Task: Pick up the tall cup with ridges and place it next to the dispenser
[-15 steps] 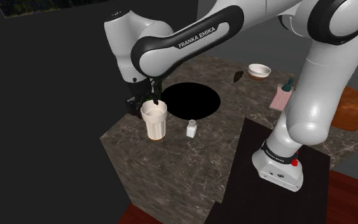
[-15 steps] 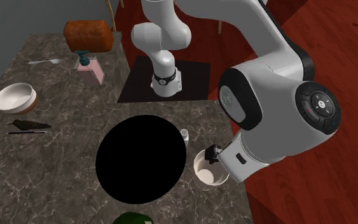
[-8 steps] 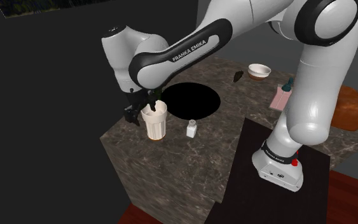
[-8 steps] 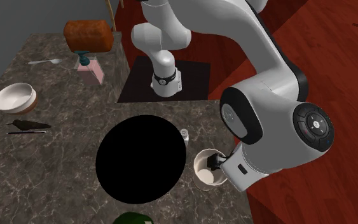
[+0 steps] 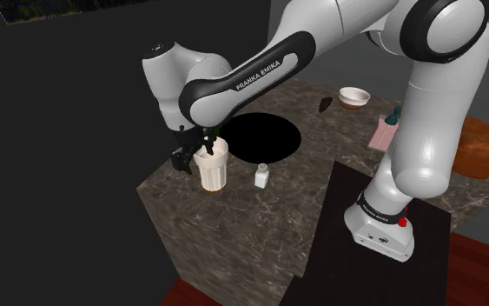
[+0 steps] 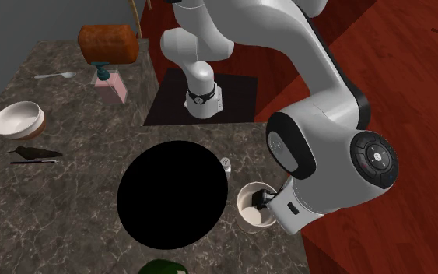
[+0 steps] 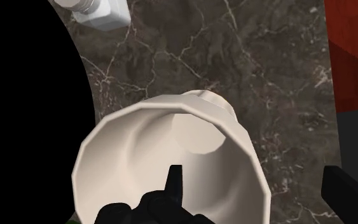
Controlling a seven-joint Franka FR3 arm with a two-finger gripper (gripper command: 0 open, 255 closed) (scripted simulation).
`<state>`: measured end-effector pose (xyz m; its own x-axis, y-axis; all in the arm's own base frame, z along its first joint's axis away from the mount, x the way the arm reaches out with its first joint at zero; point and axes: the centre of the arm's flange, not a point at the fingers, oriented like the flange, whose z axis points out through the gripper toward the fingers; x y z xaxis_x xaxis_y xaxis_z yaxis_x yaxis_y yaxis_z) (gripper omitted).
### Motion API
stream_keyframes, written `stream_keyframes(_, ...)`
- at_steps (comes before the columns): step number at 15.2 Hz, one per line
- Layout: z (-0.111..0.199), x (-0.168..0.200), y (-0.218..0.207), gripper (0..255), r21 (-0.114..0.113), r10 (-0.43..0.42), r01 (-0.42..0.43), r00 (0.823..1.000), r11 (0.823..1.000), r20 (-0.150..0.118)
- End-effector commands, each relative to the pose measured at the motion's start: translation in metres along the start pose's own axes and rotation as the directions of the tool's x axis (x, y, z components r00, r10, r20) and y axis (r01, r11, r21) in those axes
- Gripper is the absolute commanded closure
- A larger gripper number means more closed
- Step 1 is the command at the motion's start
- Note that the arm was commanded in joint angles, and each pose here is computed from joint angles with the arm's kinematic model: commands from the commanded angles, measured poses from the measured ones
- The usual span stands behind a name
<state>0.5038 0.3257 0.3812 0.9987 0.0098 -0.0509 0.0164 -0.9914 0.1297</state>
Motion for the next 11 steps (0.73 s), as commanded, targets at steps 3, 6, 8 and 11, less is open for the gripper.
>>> stream_keyframes(3,0.0,0.0,0.0,255,0.0,0.0,0.0,1.0,1.0,0.0)
stream_keyframes(6,0.0,0.0,0.0,255,0.0,0.0,0.0,1.0,1.0,0.0)
stream_keyframes(8,-0.0001,0.0001,0.0,255,0.0,0.0,0.0,1.0,1.0,0.0)
stream_keyframes(11,0.0001,0.0,0.0,255,0.0,0.0,0.0,1.0,1.0,0.0)
